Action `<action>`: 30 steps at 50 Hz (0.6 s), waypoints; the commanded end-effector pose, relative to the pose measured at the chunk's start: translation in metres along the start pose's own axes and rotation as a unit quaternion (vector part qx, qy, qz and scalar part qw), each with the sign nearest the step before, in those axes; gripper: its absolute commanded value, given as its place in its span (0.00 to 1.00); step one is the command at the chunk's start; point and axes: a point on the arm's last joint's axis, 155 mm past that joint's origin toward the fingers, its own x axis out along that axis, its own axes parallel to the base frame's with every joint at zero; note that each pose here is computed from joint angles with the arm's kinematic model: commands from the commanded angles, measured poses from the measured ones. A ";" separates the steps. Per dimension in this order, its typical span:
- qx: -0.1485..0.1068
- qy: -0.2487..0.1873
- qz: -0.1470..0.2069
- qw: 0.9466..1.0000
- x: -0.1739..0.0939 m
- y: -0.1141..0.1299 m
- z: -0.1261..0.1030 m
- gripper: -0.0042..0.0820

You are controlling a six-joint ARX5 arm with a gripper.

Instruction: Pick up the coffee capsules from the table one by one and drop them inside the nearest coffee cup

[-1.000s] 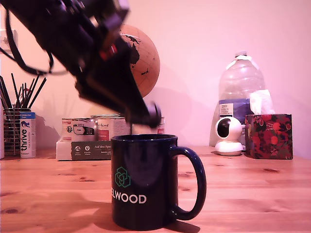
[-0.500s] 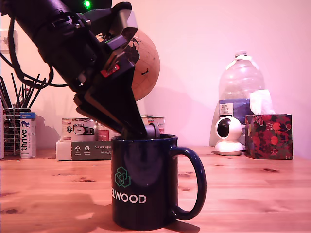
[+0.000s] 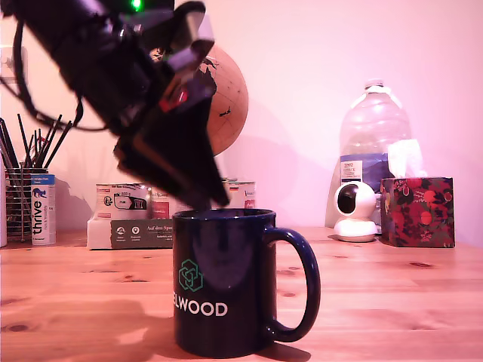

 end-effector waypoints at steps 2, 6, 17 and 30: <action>0.001 -0.005 -0.002 1.000 -0.001 -0.001 0.008 0.69; -0.001 0.000 -0.003 1.000 -0.002 -0.002 0.007 0.69; -0.006 0.011 -0.011 1.000 -0.004 -0.006 0.001 0.42; 0.004 -0.020 -0.004 1.000 -0.020 -0.007 0.014 0.03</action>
